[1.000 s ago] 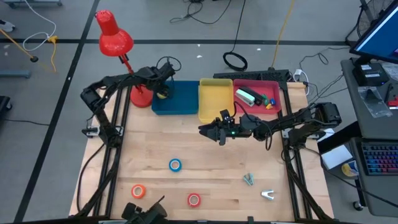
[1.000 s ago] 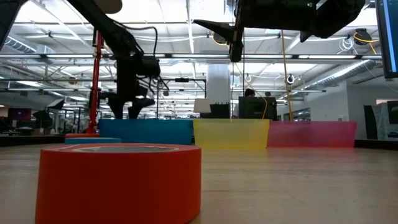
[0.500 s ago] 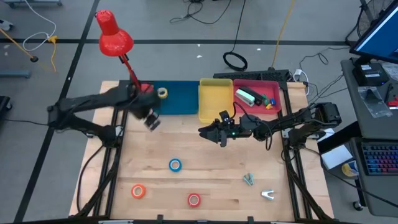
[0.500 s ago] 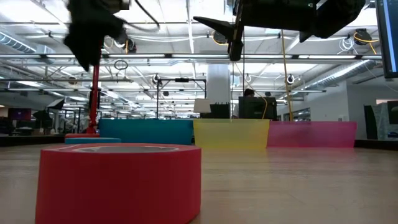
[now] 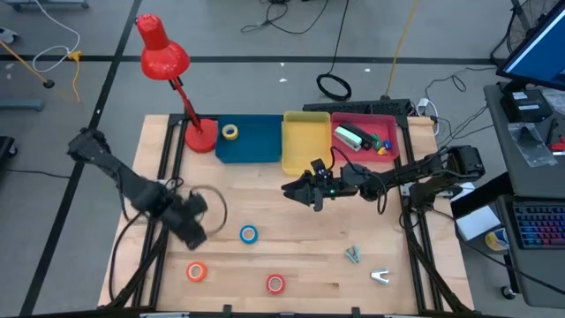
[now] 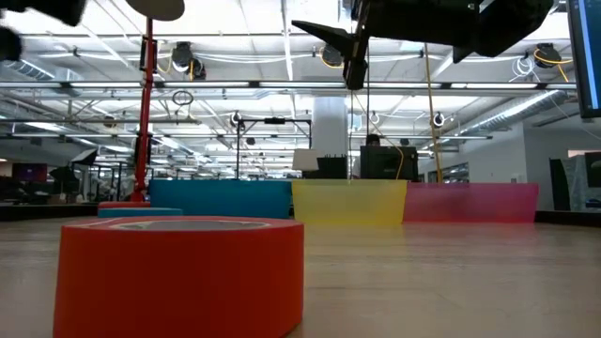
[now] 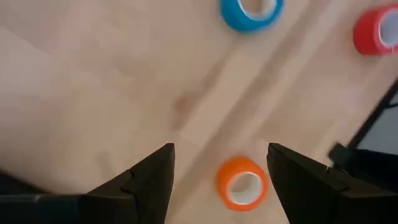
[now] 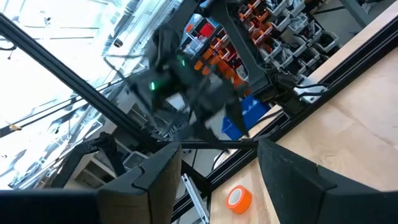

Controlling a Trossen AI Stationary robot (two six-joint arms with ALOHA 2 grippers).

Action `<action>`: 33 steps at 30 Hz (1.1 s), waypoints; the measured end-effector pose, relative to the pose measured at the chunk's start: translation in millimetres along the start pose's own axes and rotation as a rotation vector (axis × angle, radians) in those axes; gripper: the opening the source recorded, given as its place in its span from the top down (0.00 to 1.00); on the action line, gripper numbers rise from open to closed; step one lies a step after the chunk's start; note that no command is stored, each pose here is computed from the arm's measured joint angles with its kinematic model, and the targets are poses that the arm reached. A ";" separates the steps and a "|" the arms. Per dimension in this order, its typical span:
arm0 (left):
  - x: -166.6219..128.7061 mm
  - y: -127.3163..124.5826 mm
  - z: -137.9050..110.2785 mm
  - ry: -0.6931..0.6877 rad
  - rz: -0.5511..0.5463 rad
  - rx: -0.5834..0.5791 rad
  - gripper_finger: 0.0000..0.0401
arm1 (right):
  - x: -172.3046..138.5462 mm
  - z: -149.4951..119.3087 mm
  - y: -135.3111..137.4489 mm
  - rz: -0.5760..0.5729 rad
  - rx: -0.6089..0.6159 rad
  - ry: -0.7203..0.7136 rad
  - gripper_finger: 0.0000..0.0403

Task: Pick and place Stapler, Stapler remover, tape
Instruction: Put the orange tape into the blue bin

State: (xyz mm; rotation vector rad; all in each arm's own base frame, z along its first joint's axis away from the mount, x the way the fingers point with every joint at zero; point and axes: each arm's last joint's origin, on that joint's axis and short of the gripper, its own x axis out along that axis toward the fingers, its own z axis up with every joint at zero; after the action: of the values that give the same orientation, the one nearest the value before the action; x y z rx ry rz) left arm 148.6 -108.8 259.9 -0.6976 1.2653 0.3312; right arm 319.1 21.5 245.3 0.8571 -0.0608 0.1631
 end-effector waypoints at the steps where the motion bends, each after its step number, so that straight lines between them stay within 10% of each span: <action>1: 7.5 -4.5 -5.8 0.008 -0.013 -0.009 0.36 | 0.0 -0.1 0.1 0.000 0.000 0.000 0.49; 33: 116.5 -65.0 -66.8 0.261 0.049 -0.326 0.36 | 0.1 -1.8 0.6 -0.002 -0.014 0.009 0.49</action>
State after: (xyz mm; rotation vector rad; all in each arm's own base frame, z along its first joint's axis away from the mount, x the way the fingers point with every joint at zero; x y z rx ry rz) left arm 170.3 -217.4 159.9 -1.0137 1.4948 0.5058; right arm 319.0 23.2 244.7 0.8422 -0.0531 0.1647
